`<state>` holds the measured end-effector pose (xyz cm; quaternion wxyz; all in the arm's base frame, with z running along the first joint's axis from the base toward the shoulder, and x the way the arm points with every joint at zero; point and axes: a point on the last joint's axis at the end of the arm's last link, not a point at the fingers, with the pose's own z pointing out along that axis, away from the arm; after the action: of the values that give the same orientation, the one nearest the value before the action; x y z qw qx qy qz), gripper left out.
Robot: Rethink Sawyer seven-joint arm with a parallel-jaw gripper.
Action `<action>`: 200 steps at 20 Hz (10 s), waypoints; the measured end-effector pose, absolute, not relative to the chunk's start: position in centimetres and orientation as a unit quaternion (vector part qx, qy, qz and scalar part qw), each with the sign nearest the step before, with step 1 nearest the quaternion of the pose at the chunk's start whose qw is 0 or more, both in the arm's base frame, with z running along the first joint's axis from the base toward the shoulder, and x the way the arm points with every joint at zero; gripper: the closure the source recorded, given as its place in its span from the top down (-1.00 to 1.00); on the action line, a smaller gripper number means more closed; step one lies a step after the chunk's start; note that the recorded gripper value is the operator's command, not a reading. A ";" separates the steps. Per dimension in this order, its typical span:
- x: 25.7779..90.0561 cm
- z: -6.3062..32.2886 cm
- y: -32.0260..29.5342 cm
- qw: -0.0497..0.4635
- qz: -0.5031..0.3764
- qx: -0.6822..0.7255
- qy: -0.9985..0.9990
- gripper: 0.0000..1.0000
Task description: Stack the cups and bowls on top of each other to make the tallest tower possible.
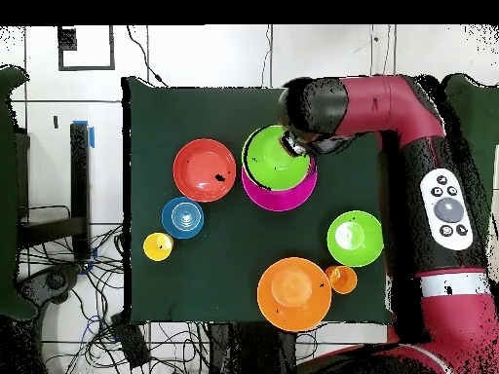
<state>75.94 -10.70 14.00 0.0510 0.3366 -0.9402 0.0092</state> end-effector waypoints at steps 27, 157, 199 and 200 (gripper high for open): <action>74.9 13.6 -12.7 0.074 0.027 0.328 -0.941 -1.00; 73.7 12.4 -10.0 0.060 -0.042 0.327 -0.942 -1.00; 74.3 9.8 -10.6 0.074 -0.045 0.323 -0.943 -1.00; 74.3 9.8 -10.5 0.074 -0.046 0.323 -0.942 -1.00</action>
<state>74.25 -10.53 9.77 0.0743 0.3229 -0.9424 -0.0455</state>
